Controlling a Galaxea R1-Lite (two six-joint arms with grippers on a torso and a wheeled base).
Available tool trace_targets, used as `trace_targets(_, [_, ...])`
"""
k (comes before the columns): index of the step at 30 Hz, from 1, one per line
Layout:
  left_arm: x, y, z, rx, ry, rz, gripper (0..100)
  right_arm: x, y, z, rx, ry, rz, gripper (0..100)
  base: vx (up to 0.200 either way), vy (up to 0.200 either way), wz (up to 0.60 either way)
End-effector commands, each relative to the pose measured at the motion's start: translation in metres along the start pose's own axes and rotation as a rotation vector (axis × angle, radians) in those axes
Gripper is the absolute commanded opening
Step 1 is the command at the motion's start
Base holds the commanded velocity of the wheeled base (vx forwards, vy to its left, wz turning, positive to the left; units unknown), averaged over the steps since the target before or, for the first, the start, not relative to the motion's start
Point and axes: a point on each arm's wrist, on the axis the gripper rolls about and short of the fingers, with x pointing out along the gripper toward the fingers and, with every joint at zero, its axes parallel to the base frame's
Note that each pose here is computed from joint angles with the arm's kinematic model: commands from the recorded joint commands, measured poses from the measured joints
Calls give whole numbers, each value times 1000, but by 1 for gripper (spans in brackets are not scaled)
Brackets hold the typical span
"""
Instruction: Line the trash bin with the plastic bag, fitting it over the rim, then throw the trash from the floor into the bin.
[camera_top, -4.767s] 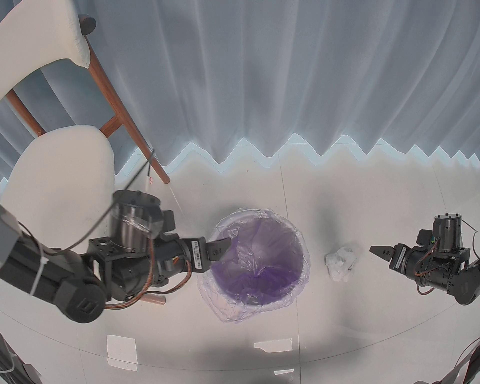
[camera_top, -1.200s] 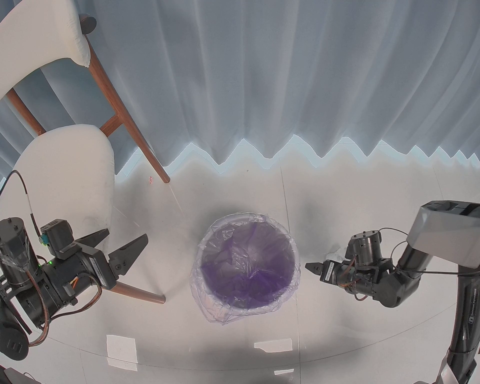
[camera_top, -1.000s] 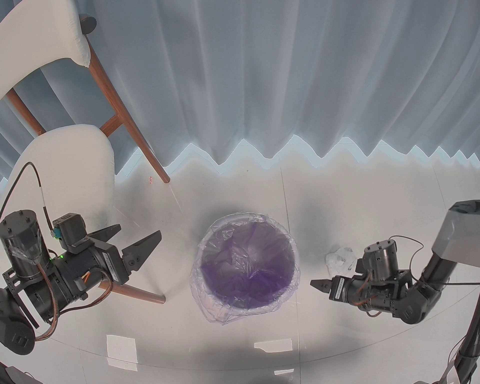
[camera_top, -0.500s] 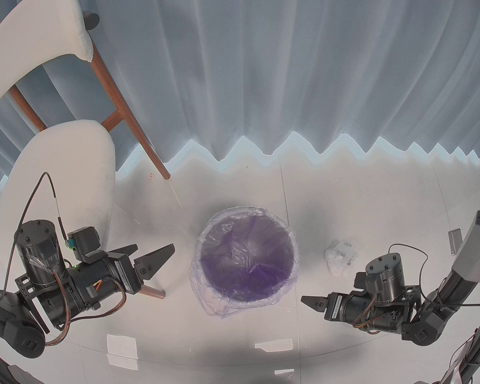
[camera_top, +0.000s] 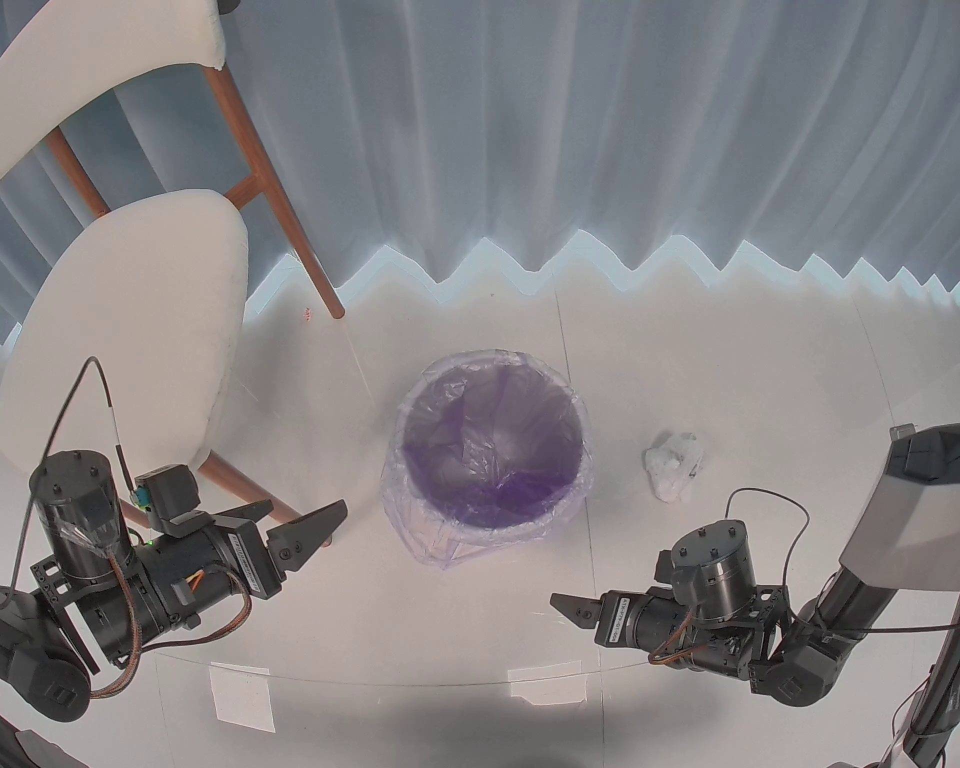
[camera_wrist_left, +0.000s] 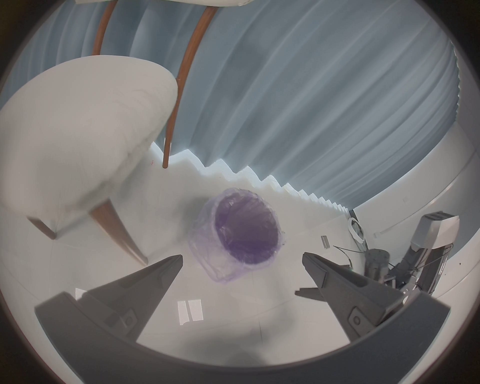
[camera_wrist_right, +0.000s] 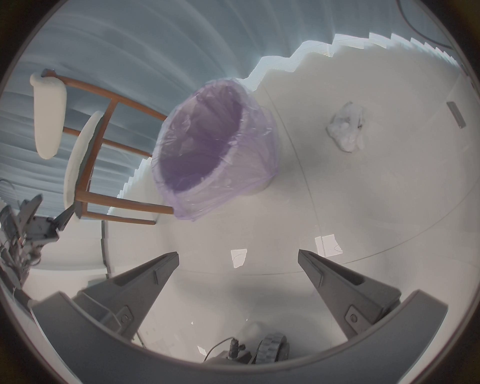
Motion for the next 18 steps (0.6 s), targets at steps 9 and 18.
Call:
trace_targets(9, [-12, 5, -10, -16, 29, 19, 100, 62, 16, -1, -3, -28, 9, 100, 0, 0, 0])
trace_targets(18, [-18, 7, -14, -17, 37, 18, 100, 95, 38, -3, -18, -54, 66, 100, 0, 0, 0])
